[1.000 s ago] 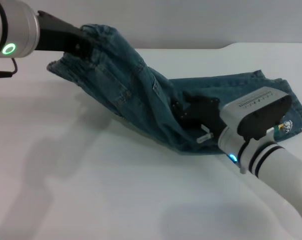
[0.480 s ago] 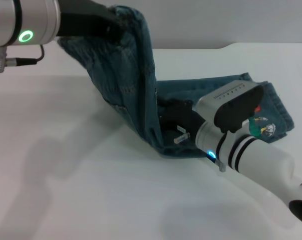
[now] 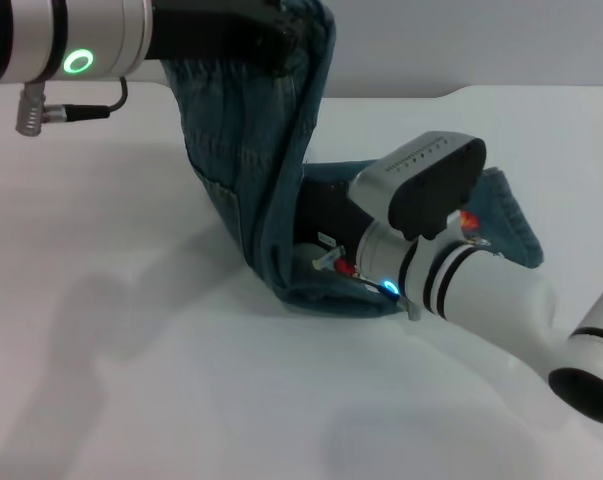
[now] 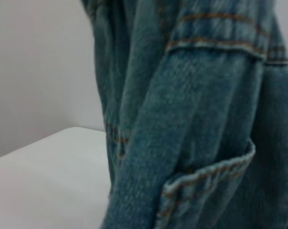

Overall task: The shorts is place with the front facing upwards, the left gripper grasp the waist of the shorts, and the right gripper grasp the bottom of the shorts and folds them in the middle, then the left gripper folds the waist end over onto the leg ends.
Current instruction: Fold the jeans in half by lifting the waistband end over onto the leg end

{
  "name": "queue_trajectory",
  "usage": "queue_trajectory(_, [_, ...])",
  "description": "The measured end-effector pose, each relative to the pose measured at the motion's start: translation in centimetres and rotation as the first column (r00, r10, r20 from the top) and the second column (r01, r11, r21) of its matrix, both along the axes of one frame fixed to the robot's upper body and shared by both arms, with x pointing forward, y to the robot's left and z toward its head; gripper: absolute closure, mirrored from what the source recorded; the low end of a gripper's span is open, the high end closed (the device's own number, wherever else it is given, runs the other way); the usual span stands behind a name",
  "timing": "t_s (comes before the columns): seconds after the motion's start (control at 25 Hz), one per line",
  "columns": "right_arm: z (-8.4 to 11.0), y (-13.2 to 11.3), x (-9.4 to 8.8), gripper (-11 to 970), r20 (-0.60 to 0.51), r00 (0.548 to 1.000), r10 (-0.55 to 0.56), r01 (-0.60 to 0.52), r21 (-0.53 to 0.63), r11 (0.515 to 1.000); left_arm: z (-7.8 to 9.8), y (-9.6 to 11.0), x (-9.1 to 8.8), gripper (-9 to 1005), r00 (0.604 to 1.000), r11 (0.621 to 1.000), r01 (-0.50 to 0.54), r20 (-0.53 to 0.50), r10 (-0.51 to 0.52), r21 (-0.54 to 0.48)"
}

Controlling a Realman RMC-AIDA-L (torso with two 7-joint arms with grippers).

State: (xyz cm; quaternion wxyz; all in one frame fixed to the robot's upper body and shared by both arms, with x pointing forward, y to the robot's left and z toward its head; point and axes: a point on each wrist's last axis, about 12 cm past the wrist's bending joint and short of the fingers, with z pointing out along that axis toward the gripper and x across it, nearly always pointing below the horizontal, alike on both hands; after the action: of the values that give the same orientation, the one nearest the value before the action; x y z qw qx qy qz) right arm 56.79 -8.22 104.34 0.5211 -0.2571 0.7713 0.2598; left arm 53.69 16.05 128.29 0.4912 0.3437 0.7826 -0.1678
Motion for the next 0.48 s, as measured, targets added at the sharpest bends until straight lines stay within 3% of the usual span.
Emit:
queue_trajectory(0.28, [-0.1,0.0,0.1,653,-0.013,1.000,-0.004,0.004,-0.004,1.000,-0.2,0.2,0.0,948,1.000,1.000,-0.002,-0.004,0.002,-0.009])
queue_trajectory(0.48, [-1.4,-3.4,-0.2,653,-0.012,0.993,-0.117,0.117,0.029,0.993,-0.6,0.7,-0.1,948,1.000,1.000,-0.021,-0.007,0.021,-0.012])
